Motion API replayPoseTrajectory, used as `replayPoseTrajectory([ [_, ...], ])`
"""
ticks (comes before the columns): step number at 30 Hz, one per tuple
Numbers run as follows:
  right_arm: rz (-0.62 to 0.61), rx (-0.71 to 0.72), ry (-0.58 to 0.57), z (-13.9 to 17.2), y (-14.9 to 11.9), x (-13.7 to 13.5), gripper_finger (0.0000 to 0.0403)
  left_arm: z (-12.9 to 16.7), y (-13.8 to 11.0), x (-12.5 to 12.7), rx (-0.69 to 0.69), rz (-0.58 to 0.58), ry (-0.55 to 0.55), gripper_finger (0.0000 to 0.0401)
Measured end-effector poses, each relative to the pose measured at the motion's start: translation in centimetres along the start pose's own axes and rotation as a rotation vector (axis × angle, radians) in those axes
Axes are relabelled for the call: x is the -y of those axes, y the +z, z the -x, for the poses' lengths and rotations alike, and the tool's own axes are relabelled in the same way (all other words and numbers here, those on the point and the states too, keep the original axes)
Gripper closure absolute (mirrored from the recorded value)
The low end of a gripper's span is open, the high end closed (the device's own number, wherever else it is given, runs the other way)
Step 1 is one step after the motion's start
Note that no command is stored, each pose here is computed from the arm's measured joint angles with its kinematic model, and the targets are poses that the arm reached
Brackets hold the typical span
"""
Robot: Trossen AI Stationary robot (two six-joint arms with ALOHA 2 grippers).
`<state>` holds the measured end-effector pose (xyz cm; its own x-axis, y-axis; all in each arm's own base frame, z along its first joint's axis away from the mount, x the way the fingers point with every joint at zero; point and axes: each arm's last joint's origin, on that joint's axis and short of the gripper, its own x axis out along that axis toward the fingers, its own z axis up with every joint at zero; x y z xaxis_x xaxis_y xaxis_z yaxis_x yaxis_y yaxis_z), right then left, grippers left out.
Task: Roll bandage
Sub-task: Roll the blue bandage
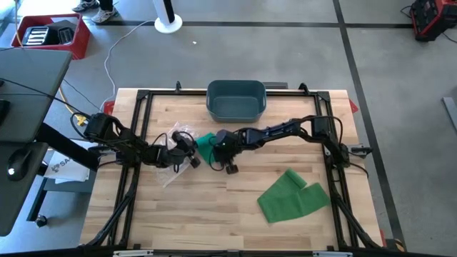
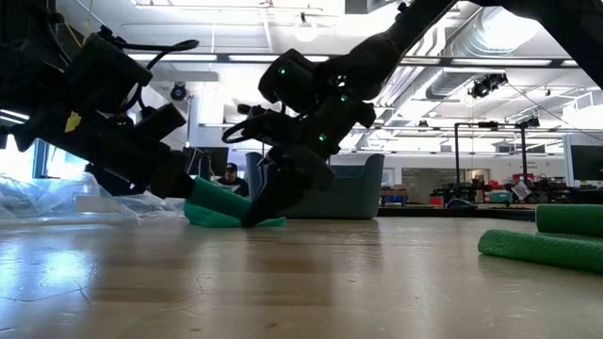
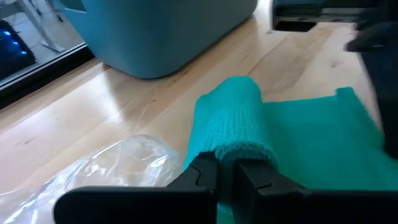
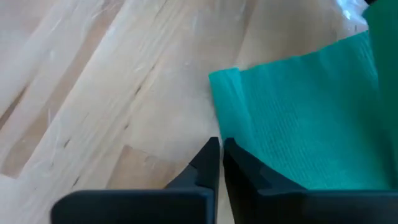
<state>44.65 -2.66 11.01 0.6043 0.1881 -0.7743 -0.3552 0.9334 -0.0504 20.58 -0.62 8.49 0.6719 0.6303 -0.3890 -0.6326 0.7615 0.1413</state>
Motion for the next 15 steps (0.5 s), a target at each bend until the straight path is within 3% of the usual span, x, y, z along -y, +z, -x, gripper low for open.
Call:
replayPoseTrajectory([
  [7, 0.033, -0.017, 0.007, -0.2, 0.0, -0.8, 0.0401, 0.0, -0.3, -0.2, -0.016, 0.01, 0.043, 0.0392],
  [15, -0.036, 0.042, -0.004, 0.1, 1.2, -0.1, 0.0402, 0.1, -0.2, -0.1, -0.01, -0.004, 0.021, 0.0392],
])
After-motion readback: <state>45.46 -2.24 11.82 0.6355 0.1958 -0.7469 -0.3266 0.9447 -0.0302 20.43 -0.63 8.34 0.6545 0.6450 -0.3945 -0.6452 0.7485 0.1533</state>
